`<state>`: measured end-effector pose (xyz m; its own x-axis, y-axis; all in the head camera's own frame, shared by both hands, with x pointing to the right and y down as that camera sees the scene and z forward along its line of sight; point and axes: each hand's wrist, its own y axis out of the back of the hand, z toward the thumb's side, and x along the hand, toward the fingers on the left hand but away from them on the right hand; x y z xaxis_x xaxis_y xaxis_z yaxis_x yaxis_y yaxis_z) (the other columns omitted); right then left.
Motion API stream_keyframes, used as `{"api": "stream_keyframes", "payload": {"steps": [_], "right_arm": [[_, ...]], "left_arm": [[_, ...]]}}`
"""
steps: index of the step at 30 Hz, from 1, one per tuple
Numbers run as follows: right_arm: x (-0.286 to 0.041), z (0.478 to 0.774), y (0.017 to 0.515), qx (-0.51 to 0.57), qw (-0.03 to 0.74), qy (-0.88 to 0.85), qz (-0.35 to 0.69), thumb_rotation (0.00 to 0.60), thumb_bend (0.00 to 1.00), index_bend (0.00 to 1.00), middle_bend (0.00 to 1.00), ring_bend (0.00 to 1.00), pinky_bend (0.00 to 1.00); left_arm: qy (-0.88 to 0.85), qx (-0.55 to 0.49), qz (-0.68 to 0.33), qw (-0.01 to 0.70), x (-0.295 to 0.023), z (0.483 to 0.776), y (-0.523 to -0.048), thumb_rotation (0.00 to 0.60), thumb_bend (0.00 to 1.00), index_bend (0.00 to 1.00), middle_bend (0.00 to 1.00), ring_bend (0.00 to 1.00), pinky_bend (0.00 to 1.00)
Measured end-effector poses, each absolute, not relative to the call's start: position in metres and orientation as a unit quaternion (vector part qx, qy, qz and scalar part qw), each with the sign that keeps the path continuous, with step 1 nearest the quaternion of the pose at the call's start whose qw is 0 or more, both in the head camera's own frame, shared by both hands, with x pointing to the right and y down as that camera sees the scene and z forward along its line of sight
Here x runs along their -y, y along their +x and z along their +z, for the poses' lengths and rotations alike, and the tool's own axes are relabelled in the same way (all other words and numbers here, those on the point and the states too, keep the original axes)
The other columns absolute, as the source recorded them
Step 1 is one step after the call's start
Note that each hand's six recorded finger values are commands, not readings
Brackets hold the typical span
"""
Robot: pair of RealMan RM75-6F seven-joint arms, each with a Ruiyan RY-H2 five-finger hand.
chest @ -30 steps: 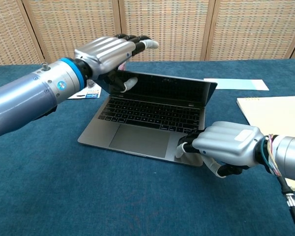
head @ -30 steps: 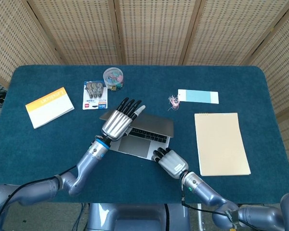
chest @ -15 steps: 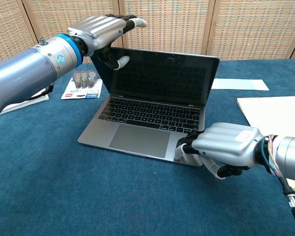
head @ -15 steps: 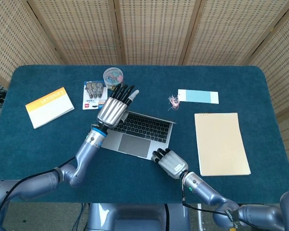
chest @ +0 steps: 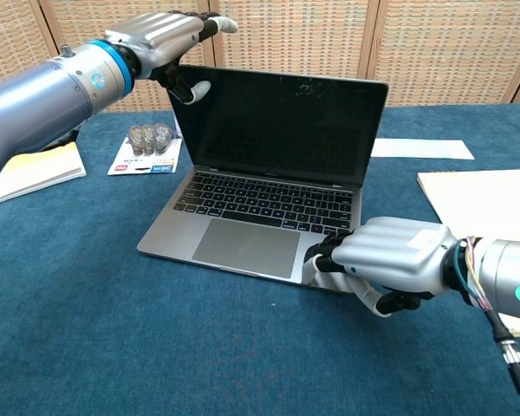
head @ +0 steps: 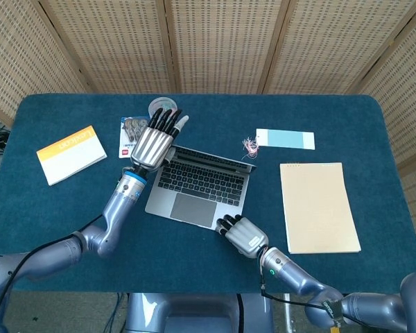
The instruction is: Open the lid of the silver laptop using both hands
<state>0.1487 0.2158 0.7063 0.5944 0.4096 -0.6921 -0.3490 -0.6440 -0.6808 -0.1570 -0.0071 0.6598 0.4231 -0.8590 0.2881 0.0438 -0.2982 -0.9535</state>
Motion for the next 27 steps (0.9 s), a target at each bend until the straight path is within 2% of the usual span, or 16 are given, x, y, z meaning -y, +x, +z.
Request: {"api": "stream_keyframes", "payload": {"steps": [27], "right_arm": [[-0.211, 0.707, 0.158, 0.017, 0.416, -0.789, 0.453, 0.6, 1.0, 0.19, 0.2, 0.13, 0.25]], "left_arm": [[-0.64, -0.319, -0.473, 0.515, 0.047, 0.666, -0.149, 0.6, 0.49, 0.0, 0.0, 0.0, 0.0]]}}
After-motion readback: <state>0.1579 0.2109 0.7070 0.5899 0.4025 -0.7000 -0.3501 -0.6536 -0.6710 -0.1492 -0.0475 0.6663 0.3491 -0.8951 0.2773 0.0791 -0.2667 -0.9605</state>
